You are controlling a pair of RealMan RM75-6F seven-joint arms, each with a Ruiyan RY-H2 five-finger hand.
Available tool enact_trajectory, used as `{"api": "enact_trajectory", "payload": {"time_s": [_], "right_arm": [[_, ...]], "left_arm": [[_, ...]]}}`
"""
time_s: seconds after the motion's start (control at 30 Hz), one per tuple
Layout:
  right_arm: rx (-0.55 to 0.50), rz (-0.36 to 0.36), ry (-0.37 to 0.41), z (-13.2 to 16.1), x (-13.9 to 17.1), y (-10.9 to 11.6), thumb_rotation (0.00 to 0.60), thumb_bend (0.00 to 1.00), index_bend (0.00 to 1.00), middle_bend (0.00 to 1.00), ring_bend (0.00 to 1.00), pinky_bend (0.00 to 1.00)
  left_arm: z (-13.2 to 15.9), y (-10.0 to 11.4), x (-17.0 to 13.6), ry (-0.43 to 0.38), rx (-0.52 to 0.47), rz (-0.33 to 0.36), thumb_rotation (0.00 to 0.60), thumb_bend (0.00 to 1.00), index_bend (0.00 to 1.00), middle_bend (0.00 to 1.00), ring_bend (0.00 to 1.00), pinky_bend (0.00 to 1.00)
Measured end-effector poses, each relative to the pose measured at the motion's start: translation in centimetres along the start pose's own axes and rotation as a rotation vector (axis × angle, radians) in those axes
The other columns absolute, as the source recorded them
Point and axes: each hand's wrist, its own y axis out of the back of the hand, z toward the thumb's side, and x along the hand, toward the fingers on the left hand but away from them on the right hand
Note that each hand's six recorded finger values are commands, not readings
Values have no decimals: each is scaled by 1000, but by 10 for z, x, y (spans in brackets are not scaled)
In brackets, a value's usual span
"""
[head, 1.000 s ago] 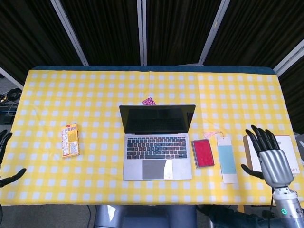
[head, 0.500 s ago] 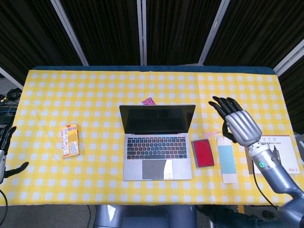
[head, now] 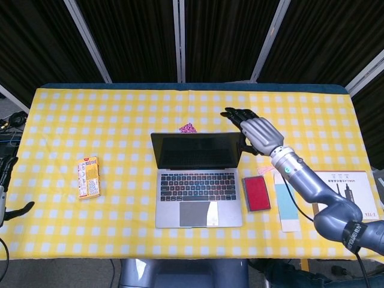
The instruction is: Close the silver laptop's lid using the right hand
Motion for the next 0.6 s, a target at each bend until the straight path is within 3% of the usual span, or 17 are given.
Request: {"api": "enact_trajectory", "payload": {"time_s": [0.2, 0.3, 0.43, 0.6], "right_arm": [[-30, 52, -33, 1, -22, -14, 600, 1000, 39, 62, 0, 8], [-65, 80, -46, 4, -29, -21, 600, 1000, 76, 111, 6, 73], [-94, 110, -57, 7, -37, -29, 600, 1000, 122, 189, 96, 190], [-98, 135, -68, 8, -41, -36, 600, 1000, 164, 225, 149, 228]], "left_arm": [[-3, -1, 2, 12, -1, -3, 600, 0, 0, 0, 0, 0], [-5, -1, 4, 19, -3, -5, 600, 0, 0, 0, 0, 0], [-7, -2, 6, 24, -3, -10, 600, 0, 0, 0, 0, 0], [-7, -4, 7, 26, -2, -20, 600, 0, 0, 0, 0, 0]]}}
